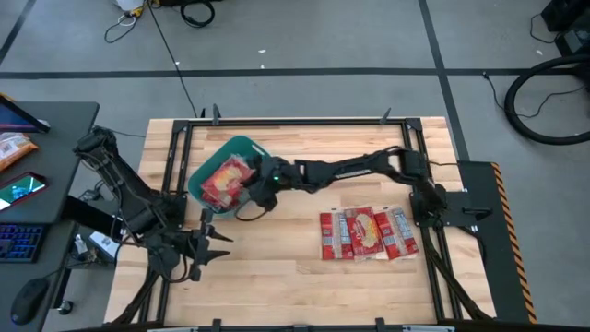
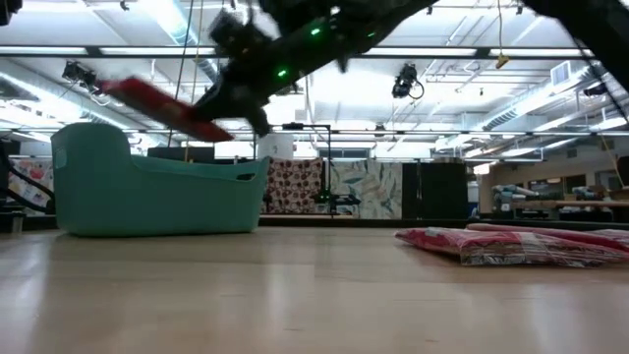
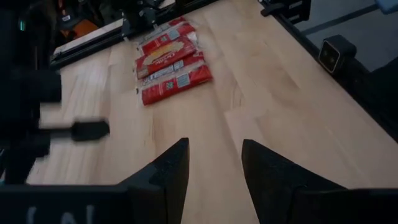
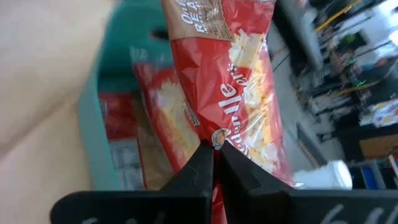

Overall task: Sort popcorn bags into baskets
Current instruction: Put the red popcorn bag into the green bin, then put the left red popcorn bag into the green bin

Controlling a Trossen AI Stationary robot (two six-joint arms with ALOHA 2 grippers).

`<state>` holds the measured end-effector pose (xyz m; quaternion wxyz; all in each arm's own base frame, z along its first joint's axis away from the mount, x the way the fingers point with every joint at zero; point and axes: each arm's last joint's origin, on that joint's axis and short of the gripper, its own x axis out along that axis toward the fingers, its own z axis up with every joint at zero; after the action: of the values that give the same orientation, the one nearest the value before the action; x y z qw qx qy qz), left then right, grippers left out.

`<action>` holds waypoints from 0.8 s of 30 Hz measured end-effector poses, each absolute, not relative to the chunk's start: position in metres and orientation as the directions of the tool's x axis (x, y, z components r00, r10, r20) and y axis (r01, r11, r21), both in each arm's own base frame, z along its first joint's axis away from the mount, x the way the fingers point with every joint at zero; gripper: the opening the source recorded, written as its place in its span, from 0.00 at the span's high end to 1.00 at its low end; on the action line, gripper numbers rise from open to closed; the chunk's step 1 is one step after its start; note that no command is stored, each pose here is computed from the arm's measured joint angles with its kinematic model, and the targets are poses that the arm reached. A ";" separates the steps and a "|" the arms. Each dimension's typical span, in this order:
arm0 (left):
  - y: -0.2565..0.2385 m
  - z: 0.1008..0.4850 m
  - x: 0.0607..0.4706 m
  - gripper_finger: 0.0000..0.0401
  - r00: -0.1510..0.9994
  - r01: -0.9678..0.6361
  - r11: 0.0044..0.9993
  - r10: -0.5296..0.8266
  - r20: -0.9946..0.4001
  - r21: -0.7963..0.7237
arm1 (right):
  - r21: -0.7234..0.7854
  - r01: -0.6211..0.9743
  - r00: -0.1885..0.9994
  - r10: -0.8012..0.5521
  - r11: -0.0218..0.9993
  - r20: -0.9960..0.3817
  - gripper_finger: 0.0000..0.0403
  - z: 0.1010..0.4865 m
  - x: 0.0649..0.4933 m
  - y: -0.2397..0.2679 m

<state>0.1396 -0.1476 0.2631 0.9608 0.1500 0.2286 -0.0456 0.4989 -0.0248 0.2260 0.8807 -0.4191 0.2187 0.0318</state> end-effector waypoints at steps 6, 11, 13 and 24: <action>-0.146 0.262 0.140 0.62 0.888 0.134 0.963 -0.011 -0.460 0.235 | -0.698 -0.259 0.860 -0.170 0.668 -0.481 0.93 0.216 0.528 -0.046; -0.145 0.261 0.139 0.62 0.881 0.125 0.967 -0.005 -0.473 0.222 | -0.645 -0.282 0.811 -0.183 0.710 -0.556 0.77 0.199 0.533 -0.062; -0.145 0.261 0.139 0.62 0.880 0.121 0.969 -0.004 -0.474 0.216 | -0.629 -0.289 0.786 -0.196 0.722 -0.586 0.69 0.198 0.530 -0.065; -0.145 0.261 0.139 0.62 0.882 0.116 0.972 -0.007 -0.471 0.203 | -0.633 -0.228 0.742 -0.289 0.740 -0.605 0.57 0.258 0.503 -0.029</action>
<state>0.1387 -0.1449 0.2613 0.9634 0.1131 0.2409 -0.0318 0.5027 -0.0287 0.2580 0.8611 -0.3600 0.3586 -0.0177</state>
